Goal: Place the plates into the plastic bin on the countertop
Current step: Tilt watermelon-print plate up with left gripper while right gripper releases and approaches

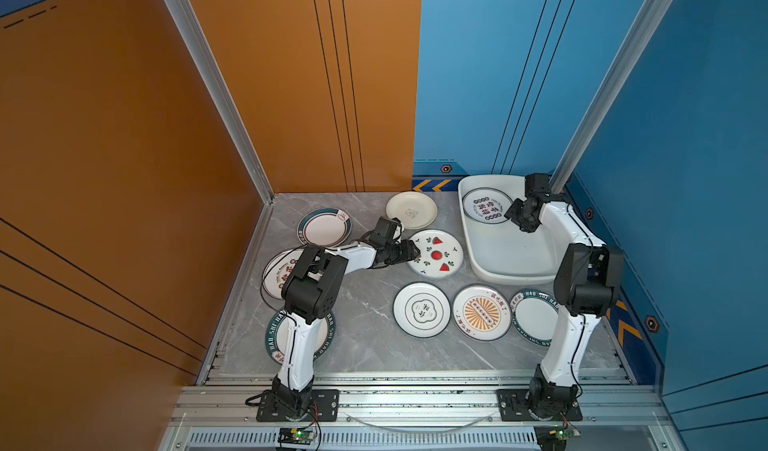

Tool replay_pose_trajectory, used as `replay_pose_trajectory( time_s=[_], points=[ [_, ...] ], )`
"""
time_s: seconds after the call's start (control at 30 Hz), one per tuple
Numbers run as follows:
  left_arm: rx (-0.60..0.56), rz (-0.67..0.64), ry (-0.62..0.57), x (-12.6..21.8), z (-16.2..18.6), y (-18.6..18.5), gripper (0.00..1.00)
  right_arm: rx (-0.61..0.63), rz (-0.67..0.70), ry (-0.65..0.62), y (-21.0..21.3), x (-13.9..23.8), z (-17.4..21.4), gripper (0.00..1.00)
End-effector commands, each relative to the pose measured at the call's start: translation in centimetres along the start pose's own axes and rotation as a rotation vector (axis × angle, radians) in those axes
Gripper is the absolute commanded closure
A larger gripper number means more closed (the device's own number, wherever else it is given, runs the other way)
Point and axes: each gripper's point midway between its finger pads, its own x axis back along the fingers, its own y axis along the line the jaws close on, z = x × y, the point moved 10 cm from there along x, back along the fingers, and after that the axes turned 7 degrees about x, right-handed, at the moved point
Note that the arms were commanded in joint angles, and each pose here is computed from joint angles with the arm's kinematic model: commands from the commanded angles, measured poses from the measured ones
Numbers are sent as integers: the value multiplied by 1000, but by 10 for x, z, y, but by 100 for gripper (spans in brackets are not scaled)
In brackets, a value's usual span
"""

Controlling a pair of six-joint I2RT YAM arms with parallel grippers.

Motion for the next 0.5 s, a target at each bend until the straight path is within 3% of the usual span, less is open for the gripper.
replay_pose_trajectory(
  time_s=[0.0, 0.47],
  points=[
    [22, -28, 76, -14, 16, 13, 54, -15, -50, -33, -5, 15, 5, 46],
    [73, 27, 54, -12, 15, 25, 92, 30, -171, -47, -13, 63, 54, 46]
  ],
)
